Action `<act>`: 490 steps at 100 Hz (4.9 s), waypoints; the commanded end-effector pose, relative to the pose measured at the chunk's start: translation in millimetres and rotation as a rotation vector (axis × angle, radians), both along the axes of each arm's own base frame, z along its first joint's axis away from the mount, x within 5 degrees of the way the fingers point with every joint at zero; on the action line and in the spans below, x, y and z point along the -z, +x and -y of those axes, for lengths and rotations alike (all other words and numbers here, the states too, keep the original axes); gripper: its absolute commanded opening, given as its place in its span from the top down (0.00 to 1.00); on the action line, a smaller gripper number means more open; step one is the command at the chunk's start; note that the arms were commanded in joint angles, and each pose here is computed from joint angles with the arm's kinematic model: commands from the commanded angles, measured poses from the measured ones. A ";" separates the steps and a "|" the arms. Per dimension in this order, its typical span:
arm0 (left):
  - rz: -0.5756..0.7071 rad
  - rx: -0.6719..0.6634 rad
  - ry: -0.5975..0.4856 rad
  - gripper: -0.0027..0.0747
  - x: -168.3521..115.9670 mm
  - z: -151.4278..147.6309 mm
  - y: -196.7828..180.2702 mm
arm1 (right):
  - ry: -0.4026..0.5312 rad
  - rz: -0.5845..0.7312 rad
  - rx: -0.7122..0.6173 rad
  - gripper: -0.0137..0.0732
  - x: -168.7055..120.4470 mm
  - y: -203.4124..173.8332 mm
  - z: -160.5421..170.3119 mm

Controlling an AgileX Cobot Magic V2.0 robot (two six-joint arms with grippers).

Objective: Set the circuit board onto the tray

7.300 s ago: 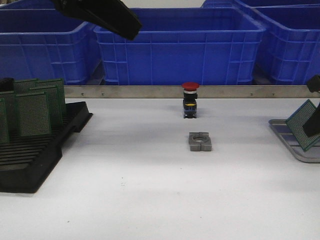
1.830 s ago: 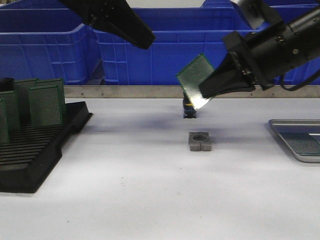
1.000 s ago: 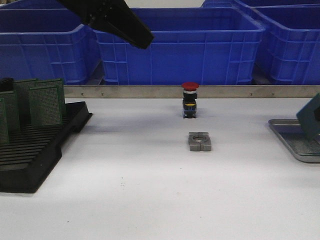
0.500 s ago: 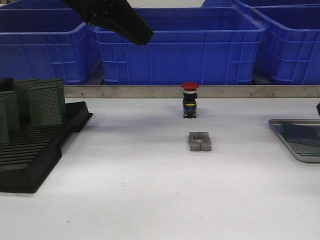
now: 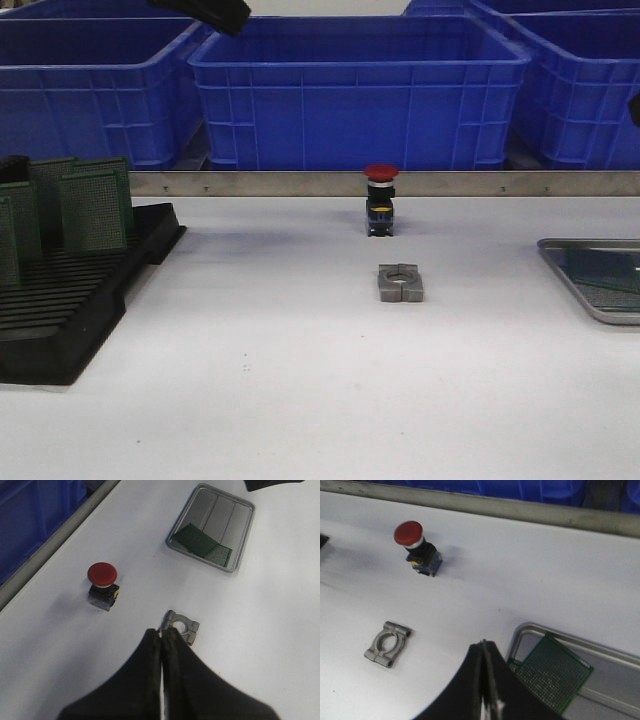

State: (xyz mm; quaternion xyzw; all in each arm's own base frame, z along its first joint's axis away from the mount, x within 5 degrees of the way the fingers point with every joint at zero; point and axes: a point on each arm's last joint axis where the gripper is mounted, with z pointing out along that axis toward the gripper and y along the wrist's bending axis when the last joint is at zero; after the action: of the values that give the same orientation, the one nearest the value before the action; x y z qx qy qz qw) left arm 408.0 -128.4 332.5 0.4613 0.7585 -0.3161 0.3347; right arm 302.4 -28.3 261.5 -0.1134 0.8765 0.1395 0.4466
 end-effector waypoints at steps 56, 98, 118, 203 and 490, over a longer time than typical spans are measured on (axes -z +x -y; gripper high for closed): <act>0.302 -0.450 -0.102 0.99 -103.1 -33.8 -87.3 | -0.094 0.370 0.083 0.91 -63.1 -72.0 -68.8; 0.484 -0.718 -0.188 0.99 -72.1 -55.5 -184.7 | -0.068 0.544 0.103 0.91 -68.8 -150.2 -60.4; 0.583 -0.801 -0.237 0.99 -46.8 -70.4 -239.3 | -0.046 0.642 0.110 0.91 -60.8 -190.5 -53.7; 0.693 -0.815 -0.326 0.99 41.6 -101.7 -341.9 | 0.010 0.782 0.005 0.91 -23.9 -249.0 -54.2; 0.564 -1.162 -0.310 0.99 142.0 -124.9 -352.4 | 0.007 0.774 0.009 0.91 -20.9 -248.1 -54.0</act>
State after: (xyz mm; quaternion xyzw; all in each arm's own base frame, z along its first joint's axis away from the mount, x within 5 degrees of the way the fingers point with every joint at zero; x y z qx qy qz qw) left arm 55.7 -3.2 197.9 -0.0102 0.7345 -0.0521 0.6766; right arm 50.9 34.5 273.3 -0.1979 0.6497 0.1148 0.7250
